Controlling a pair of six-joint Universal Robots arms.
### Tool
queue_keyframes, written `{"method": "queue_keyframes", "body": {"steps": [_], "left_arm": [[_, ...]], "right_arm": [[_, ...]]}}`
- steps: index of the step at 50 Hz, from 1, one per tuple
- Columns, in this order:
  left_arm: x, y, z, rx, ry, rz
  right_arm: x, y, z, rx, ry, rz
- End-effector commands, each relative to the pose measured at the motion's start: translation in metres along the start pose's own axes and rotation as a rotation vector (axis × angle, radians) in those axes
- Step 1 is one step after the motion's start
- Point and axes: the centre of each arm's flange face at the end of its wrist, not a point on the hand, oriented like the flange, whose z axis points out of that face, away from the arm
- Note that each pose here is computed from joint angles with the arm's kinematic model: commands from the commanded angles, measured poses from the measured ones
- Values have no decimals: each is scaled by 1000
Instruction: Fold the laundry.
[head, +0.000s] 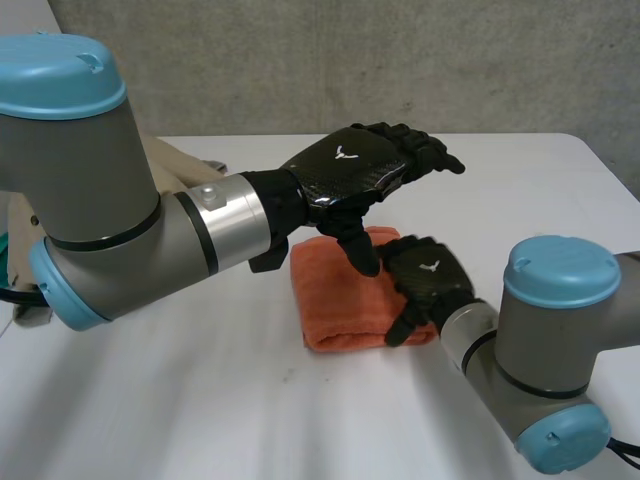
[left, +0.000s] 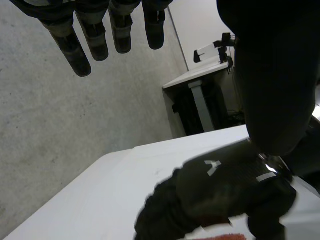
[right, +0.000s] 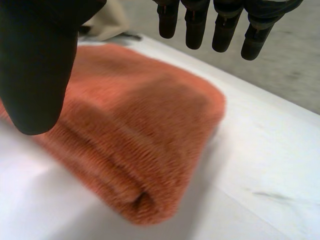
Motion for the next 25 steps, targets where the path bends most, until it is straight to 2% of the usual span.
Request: {"method": "queue_keyframes", "body": {"steps": [1, 15, 21, 25], "left_arm": [[2, -2, 1, 6, -29, 4], [2, -1, -1, 3, -38, 2], [-1, 0, -3, 7, -48, 4], [-3, 0, -5, 9, -54, 5]], "right_arm": [[14, 3, -6, -63, 103, 187], [14, 32, 19, -113, 32, 285], [12, 39, 30, -108, 41, 269], [23, 35, 44, -47, 101, 236]]}}
